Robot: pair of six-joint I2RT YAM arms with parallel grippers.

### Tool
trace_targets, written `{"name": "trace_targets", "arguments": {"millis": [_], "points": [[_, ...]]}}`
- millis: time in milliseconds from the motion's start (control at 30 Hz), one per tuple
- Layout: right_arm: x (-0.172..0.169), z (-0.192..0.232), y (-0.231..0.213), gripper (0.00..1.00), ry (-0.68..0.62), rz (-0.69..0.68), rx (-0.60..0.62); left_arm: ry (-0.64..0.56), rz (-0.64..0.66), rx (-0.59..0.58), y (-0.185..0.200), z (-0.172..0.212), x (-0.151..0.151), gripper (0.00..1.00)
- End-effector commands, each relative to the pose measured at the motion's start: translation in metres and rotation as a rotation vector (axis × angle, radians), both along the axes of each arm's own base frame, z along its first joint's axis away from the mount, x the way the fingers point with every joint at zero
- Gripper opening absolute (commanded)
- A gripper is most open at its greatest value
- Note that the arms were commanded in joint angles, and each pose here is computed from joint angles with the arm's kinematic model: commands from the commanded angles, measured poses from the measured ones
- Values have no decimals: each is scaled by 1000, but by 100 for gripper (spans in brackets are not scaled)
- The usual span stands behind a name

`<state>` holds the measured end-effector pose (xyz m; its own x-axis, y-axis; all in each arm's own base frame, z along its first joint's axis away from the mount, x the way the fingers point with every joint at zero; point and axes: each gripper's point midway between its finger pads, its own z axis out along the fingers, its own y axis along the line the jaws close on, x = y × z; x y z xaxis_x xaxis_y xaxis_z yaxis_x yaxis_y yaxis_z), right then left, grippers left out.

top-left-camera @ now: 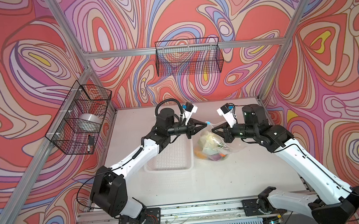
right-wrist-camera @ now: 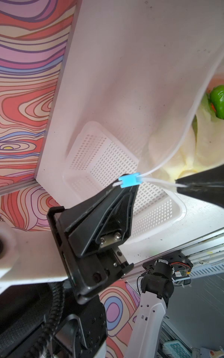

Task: Place the food in the zip-top bag and seal the zipper

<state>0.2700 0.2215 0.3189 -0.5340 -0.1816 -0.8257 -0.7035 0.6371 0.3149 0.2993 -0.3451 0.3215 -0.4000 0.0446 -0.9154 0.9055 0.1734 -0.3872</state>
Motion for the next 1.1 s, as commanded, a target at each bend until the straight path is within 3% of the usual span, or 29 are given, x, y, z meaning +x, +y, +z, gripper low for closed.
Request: {"name": "trace_targets", "arguments": {"millis": [0,167,267,333,500,767,1067], "points": [[2,6,1,0,-23,-1,-9,7,-41,-20,-3,11,-3,0],[4,13,1,0,-38,0,-11,-2,-47,-40,-1,21,-8,0],[4,30,-1,23,-78,0,-22,-23,-33,-40,2,28,-10,0],[3,43,-2,30,-124,13,-23,-30,-30,-32,3,28,-11,0],[9,54,4,31,-195,63,-52,-30,-31,-10,4,21,-15,0],[14,41,29,34,-144,205,-38,-37,-11,4,6,18,-16,0],[16,28,27,28,-133,206,-77,-47,10,24,7,17,-13,0]]}}
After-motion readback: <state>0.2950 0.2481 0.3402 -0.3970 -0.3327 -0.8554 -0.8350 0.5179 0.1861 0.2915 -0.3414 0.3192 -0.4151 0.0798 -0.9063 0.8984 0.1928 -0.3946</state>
